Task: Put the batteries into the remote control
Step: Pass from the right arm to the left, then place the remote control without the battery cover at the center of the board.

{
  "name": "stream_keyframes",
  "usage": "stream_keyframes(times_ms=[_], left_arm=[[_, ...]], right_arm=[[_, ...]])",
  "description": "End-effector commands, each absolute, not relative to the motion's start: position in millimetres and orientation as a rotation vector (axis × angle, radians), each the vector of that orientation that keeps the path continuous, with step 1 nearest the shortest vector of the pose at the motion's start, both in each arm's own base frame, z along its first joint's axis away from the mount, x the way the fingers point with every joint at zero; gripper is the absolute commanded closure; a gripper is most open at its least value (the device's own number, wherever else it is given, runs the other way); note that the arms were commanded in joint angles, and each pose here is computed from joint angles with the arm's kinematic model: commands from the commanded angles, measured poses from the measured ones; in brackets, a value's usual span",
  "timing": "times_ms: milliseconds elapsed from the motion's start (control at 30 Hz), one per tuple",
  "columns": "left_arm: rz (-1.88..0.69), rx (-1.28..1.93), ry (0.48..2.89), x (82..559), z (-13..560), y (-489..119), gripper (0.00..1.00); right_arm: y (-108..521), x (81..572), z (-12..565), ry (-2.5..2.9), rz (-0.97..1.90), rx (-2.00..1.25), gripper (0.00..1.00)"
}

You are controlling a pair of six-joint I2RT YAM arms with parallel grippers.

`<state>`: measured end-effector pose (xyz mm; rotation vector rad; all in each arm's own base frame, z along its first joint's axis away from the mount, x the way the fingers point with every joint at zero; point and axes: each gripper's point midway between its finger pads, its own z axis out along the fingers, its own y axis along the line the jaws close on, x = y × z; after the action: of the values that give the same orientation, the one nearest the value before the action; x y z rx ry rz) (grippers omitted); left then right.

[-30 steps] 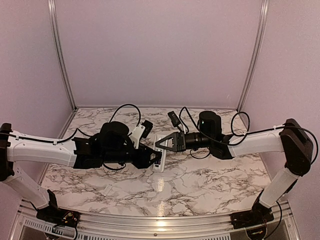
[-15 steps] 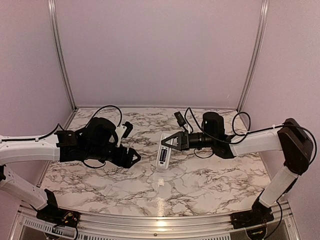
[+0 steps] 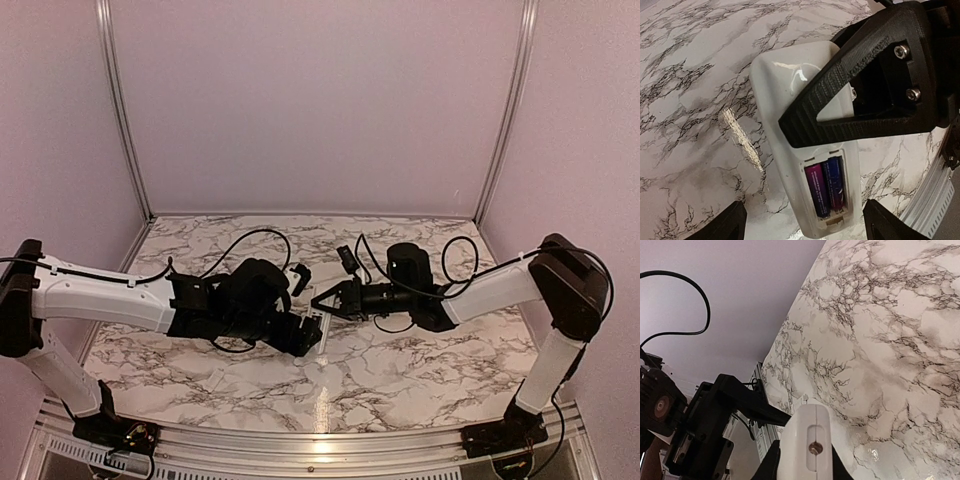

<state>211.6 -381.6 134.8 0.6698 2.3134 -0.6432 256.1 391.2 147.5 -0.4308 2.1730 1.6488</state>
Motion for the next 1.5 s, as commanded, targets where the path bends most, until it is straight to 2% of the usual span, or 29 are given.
stream_keyframes(times_ms=[0, 200, 400, 600, 700, 933, 1000, 1167, 1233, 1333, 1467], left_arm=[[-0.667, 0.556, 2.288, 227, 141, -396, 0.15], [-0.689, 0.561, 2.305, 227, 130, -409, 0.19], [-0.641, 0.59, 2.322, 230, 124, -412, 0.27], [-0.577, 0.588, 2.342, 235, 119, -409, 0.49], [-0.541, 0.613, 2.341, 235, 120, -404, 0.56], [-0.407, 0.817, 2.375, 228, 107, -376, 0.58], [-0.362, 0.914, 2.406, 222, 96, -368, 0.57], [-0.303, 1.178, 2.48, 200, 64, -359, 0.57], [-0.288, 1.264, 2.498, 195, 54, -359, 0.57], [-0.254, 1.349, 2.513, 193, 41, -360, 0.57], [-0.193, 1.453, 2.535, 193, 26, -362, 0.56]], right_arm=[[399, 258, 155, 2.134, 1.668, -0.384, 1.0], [403, 256, 156, 2.128, 1.67, -0.379, 1.0], [403, 256, 155, 2.125, 1.68, -0.371, 0.99], [401, 254, 154, 2.134, 1.67, -0.38, 0.96], [396, 256, 151, 2.148, 1.662, -0.378, 0.81], [345, 283, 150, 2.171, 1.517, -0.311, 0.37], [330, 290, 157, 2.16, 1.415, -0.327, 0.29], [294, 306, 183, 2.099, 1.072, -0.369, 0.17], [280, 309, 201, 2.045, 0.979, -0.366, 0.13], [262, 309, 222, 1.973, 0.911, -0.324, 0.02], [251, 306, 233, 1.937, 0.908, -0.295, 0.01]])
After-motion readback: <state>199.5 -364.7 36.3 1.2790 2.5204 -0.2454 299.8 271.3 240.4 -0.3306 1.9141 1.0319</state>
